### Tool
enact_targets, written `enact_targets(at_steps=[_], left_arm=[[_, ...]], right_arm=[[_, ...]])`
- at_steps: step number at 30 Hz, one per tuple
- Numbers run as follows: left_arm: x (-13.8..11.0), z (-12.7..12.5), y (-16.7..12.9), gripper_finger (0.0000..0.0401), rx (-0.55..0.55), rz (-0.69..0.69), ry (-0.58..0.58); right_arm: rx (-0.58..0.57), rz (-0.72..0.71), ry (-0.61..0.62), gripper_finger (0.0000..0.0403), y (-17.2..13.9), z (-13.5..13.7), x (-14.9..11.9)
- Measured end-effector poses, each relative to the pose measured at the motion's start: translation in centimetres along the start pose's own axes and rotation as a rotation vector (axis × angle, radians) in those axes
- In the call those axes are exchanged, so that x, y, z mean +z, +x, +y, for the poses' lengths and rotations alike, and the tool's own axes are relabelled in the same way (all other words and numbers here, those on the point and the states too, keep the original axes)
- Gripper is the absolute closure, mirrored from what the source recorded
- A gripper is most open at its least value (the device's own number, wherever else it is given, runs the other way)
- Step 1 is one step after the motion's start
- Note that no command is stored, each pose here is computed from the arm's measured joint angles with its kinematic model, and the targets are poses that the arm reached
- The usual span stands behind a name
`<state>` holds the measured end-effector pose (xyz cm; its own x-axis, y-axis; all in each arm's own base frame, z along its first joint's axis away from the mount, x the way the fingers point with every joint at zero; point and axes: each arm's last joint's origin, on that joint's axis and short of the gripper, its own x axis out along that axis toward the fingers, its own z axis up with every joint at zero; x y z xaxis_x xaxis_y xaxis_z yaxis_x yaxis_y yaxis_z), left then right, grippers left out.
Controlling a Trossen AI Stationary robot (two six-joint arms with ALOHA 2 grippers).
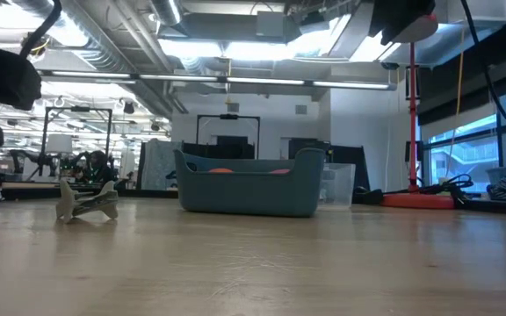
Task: Pick and place Stapler, Stapler remover, tape
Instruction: Put the black staple remover into the white bin
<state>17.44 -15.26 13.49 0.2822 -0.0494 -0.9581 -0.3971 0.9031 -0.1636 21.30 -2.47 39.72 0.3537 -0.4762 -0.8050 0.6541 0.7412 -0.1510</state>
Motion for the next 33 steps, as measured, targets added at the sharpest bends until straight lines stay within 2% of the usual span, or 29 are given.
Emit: enact_targets(at_steps=[6, 14, 19, 24, 28, 33], left_arm=[[0.3, 0.1, 0.2, 0.0109, 0.015, -0.022, -0.008], [0.6, 0.0, 0.4, 0.0109, 0.028, -0.119, 0.003], [1.0, 0.3, 0.4, 0.0109, 0.095, -0.232, 0.021], [1.6, 0.5, 1.3, 0.0114, 0.128, -0.237, 0.019], [1.8, 0.2, 2.5, 0.0154, 0.140, -0.227, 0.049], [2.2, 0.1, 2.6, 0.0266, 0.129, -0.261, 0.036]], right_arm=[[0.003, 0.002, 0.003, 0.0127, 0.0, 0.0, 0.0], [0.005, 0.000, 0.005, 0.0127, 0.0, 0.0, 0.0], [0.007, 0.001, 0.009, 0.0127, 0.0, 0.0, 0.0], [0.018, 0.007, 0.012, 0.0127, 0.0, 0.1, 0.0], [0.024, 0.011, 0.012, 0.0127, 0.0, 0.1, 0.0], [0.028, 0.013, 0.012, 0.0127, 0.0, 0.1, 0.0]])
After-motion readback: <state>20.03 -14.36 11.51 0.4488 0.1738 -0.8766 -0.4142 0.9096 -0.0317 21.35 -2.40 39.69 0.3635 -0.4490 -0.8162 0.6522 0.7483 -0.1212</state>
